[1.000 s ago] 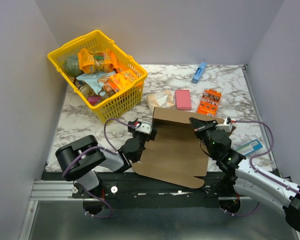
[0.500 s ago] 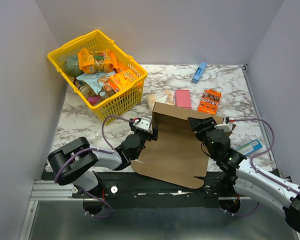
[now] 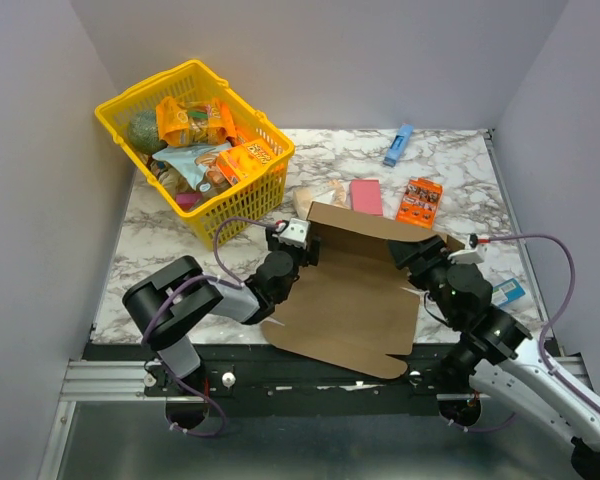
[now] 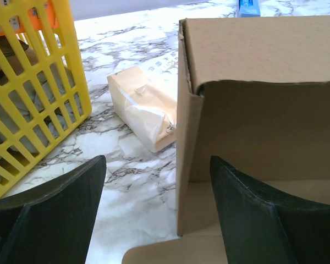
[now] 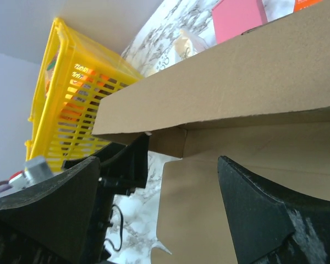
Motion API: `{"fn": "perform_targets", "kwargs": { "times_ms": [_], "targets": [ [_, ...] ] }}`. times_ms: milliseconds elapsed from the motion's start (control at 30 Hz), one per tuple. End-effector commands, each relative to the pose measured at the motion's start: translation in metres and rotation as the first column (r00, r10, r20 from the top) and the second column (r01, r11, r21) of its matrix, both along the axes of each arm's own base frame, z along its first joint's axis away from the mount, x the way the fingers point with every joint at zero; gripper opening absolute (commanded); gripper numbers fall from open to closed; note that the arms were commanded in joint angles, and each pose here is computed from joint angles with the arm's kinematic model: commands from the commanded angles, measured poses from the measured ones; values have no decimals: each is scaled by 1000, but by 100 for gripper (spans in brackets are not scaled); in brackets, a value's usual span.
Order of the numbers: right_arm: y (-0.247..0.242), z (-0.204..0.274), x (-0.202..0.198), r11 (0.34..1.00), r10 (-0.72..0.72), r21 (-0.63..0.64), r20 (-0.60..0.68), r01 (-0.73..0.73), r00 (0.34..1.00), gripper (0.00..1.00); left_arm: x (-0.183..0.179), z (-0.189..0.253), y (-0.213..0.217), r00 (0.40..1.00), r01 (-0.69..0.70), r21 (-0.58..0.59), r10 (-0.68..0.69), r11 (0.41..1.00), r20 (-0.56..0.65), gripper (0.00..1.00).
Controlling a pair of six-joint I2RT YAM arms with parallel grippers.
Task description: Fold the paper box
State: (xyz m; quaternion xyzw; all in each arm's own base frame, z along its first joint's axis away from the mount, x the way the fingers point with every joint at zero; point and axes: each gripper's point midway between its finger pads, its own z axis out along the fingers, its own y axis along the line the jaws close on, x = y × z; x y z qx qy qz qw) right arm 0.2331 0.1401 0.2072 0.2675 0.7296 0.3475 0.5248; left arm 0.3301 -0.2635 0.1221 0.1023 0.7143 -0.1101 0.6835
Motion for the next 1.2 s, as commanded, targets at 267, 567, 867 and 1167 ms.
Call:
{"fn": "perform_targets", "kwargs": {
  "times_ms": [267, 567, 867, 1167],
  "targets": [
    [-66, 9, -57, 955, -40, -296, -163, -10, 986, 100, 23, 9, -28, 995, 71, -21, -70, 997, 65, 66],
    [-34, 44, -46, 854, 110, -465, -274, -232, 955, 100, 25, 22, 0, 988, -44, -11, 45, 999, 150, 11],
    [0, 77, -4, 823, 162, -498, -251, -271, 954, 100, 0, 25, 53, 978, -145, 60, 134, 988, 161, 6],
    [32, 39, 12, 819, 253, -423, -338, -387, 907, 100, -26, 23, 90, 972, -201, 61, 191, 978, 136, 6]
  ]
}}
